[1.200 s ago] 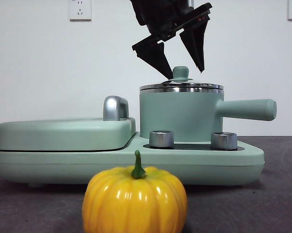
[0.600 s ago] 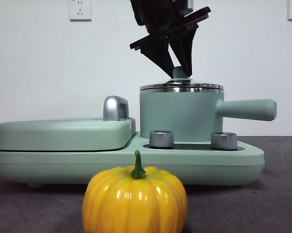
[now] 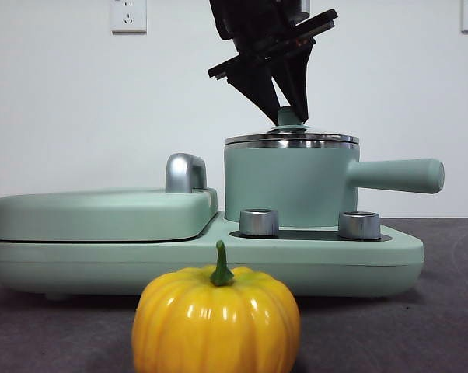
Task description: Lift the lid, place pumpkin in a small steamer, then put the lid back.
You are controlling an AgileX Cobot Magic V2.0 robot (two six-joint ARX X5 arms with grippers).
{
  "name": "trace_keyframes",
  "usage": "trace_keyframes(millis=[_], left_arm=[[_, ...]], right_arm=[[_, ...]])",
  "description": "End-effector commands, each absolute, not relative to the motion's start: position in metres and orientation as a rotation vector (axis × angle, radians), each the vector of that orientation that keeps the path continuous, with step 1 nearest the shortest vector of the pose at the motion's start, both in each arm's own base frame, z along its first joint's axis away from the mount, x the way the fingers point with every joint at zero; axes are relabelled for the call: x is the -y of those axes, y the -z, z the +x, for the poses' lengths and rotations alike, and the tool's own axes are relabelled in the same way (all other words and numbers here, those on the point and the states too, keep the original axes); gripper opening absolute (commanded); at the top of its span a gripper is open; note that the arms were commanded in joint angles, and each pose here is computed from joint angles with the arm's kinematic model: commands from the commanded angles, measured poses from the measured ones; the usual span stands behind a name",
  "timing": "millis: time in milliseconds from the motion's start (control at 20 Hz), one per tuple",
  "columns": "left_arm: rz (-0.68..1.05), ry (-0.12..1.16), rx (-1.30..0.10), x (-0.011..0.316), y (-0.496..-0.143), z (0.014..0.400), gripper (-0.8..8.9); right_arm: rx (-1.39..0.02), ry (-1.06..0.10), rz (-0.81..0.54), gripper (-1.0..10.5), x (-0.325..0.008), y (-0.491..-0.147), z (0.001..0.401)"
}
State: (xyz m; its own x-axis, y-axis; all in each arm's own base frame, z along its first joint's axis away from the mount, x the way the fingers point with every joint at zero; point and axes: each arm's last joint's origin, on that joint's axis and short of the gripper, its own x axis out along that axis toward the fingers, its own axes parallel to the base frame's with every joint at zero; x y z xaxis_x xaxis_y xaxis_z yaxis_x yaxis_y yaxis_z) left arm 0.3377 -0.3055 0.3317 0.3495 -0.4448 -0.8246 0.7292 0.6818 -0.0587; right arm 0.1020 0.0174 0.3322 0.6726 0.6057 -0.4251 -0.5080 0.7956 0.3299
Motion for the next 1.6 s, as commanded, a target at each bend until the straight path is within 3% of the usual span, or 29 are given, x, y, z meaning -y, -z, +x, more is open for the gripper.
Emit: trace_keyframes(millis=[50,300,600,900,1200,1600], left_arm=[[0.330,0.789,-0.889,0.307,-0.344,0.338,0.15],[0.299,0.772,-0.824,0.282,-0.381,0.328,0.15],[0.252,0.699,-0.780,0.237,-0.414,0.326,0.15],[0.221,0.591,-0.835,0.191,-0.420,0.339,0.15],[0.186,0.482,-0.854,0.148,-0.418,0.358,0.15],[0.124,0.350,-0.864,0.096,-0.418,0.376,0.15]], right_arm=[[-0.529,-0.637,0.180,4.9,-0.017,-0.336,0.102],[-0.563,-0.644,0.188,4.9,-0.019,-0.334,0.107],[-0.696,-0.776,0.132,4.9,-0.045,-0.339,0.128],[-0.884,-0.894,-0.040,4.9,-0.124,-0.342,0.151],[-1.080,-0.936,-0.204,4.9,-0.209,-0.311,0.156],[-1.273,-0.937,-0.333,4.9,-0.257,-0.252,0.162]])
